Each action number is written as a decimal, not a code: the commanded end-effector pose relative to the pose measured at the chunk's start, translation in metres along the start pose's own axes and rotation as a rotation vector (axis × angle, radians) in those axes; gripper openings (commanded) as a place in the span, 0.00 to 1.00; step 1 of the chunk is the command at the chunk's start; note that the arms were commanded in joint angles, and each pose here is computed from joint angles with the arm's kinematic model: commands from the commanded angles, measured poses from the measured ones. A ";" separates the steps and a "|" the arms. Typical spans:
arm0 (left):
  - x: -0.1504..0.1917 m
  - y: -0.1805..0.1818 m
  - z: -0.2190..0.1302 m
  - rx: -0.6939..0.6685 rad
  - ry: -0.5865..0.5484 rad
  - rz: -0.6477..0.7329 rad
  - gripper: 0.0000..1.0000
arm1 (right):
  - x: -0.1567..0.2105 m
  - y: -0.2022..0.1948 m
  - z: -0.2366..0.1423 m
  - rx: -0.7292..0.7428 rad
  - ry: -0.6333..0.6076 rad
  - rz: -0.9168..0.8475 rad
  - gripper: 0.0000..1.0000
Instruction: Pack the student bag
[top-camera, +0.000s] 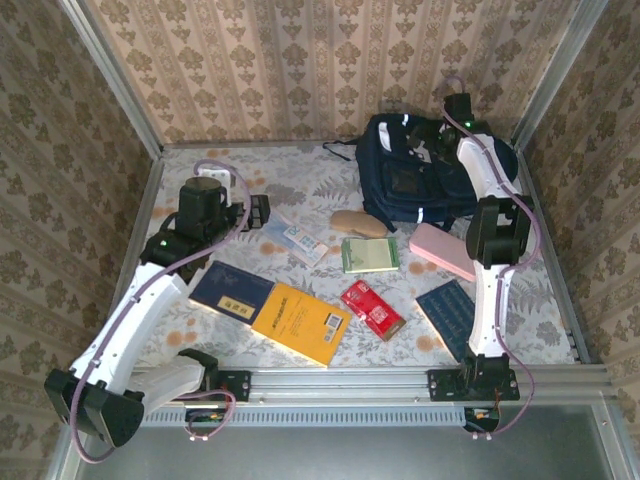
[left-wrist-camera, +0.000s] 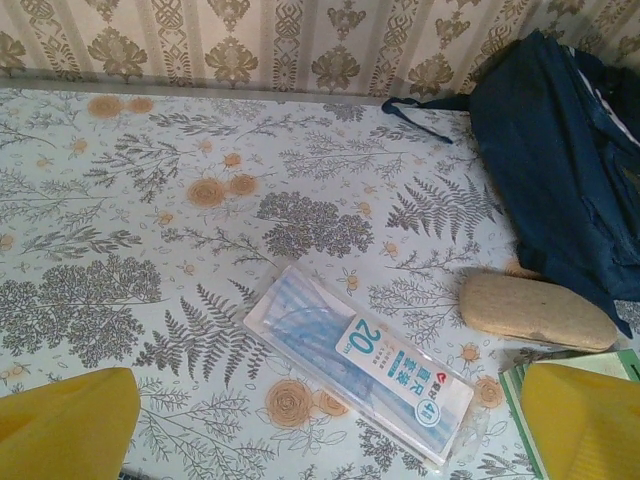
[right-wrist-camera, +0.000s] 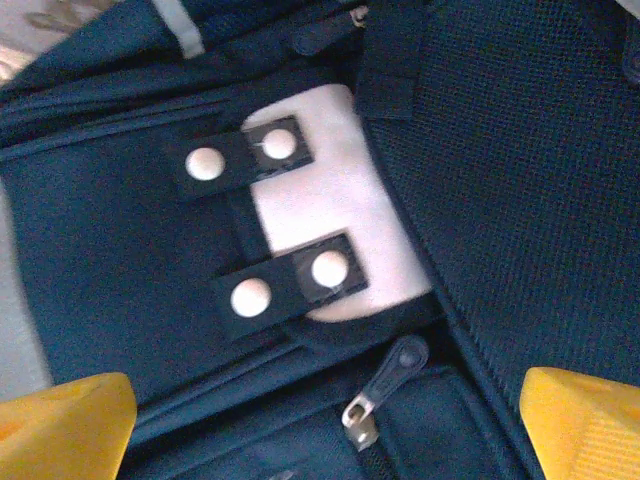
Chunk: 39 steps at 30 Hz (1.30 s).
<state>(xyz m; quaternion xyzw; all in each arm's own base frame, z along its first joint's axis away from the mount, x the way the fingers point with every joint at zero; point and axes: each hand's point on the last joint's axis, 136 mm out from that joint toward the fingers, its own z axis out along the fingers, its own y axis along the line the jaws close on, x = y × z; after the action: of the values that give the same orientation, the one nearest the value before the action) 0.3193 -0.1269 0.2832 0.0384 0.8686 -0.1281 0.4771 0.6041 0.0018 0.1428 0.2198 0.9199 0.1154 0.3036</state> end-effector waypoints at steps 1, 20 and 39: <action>0.001 -0.008 0.003 0.040 -0.003 0.020 1.00 | 0.045 0.007 0.028 -0.049 0.211 -0.024 1.00; 0.002 -0.003 0.008 0.018 -0.003 0.005 0.99 | 0.195 0.297 0.052 -0.623 0.392 0.113 1.00; 0.008 0.005 0.015 -0.026 0.041 0.005 1.00 | 0.098 0.205 -0.038 -0.184 0.028 -0.366 0.99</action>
<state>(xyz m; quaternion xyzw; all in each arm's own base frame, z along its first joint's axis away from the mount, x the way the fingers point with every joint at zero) 0.3264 -0.1260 0.2658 0.0364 0.8780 -0.1126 0.4637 0.5861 0.2729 0.1412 0.0362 0.9291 0.2699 0.2503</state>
